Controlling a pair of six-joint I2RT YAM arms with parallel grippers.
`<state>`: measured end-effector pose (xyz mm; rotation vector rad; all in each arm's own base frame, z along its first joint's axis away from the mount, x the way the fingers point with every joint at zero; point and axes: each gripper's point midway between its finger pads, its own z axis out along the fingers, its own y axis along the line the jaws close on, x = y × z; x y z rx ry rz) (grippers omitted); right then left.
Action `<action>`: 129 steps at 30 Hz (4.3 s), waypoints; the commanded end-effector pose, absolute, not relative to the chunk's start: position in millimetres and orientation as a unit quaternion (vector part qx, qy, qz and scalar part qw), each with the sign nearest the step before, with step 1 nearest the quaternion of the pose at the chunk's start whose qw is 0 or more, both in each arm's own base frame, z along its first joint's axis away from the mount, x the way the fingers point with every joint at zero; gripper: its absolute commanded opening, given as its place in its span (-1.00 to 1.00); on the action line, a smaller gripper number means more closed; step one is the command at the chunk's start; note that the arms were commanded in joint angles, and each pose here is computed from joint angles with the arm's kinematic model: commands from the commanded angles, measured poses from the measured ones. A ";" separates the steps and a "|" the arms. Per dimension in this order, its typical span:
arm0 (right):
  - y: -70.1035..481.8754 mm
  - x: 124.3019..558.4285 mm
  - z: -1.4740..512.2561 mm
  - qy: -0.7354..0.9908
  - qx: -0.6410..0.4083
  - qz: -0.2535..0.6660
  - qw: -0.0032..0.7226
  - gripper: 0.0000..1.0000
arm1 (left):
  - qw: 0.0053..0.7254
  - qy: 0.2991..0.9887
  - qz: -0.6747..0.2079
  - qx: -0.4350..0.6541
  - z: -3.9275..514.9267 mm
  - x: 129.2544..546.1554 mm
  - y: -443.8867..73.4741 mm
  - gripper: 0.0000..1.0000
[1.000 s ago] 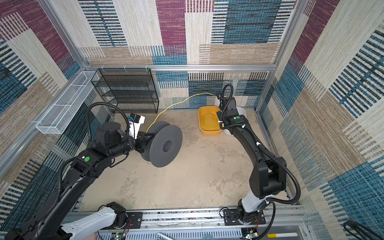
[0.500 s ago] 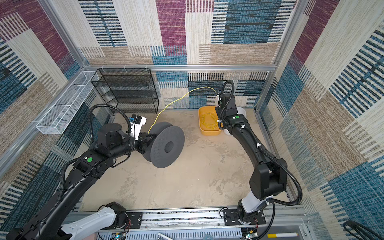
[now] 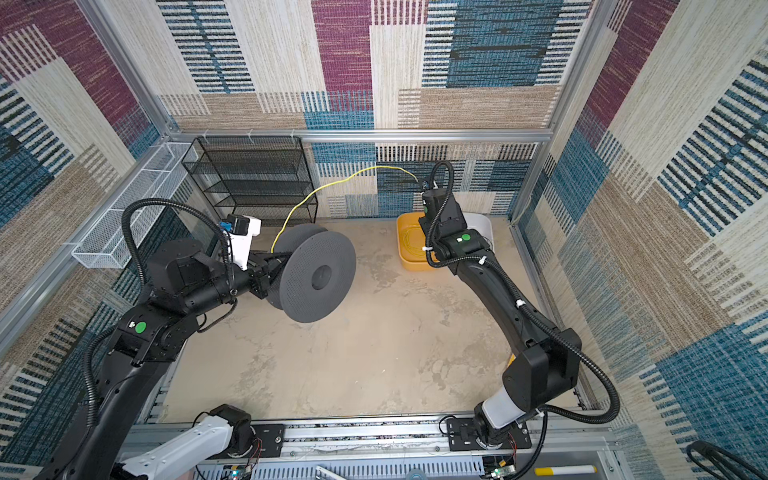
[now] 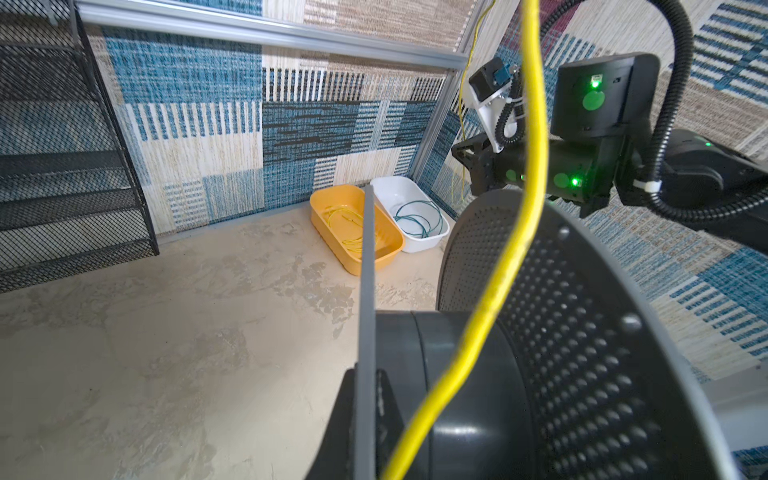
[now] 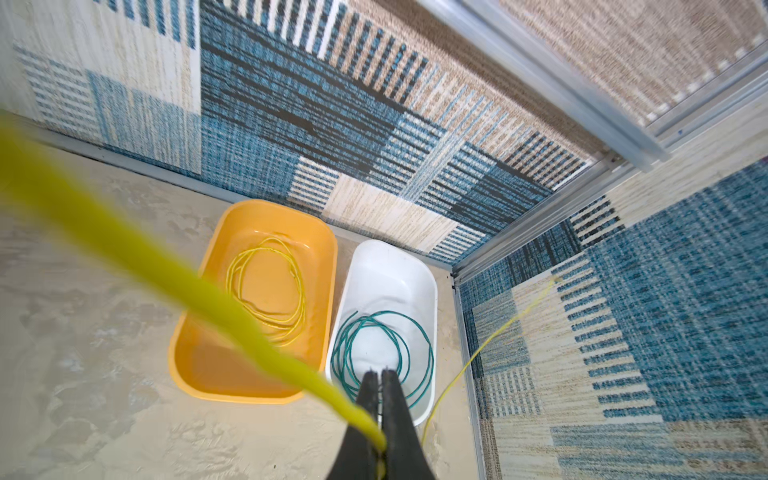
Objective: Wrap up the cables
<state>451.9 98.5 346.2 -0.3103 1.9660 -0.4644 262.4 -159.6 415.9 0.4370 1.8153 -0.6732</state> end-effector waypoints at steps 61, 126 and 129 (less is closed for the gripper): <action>408.8 201.7 244.2 0.737 -0.469 0.198 0.446 -1.00 | 0.703 0.653 -0.234 -0.157 496.6 378.4 -9.6 -1.00; 312.4 305.3 446.9 0.628 -0.343 0.032 0.698 -1.00 | 0.443 0.877 0.070 0.172 263.8 335.3 -102.9 -1.00; 296.7 322.7 450.2 0.635 -0.326 0.017 0.700 -1.00 | 0.441 0.876 0.074 0.179 262.3 326.8 -100.0 -1.00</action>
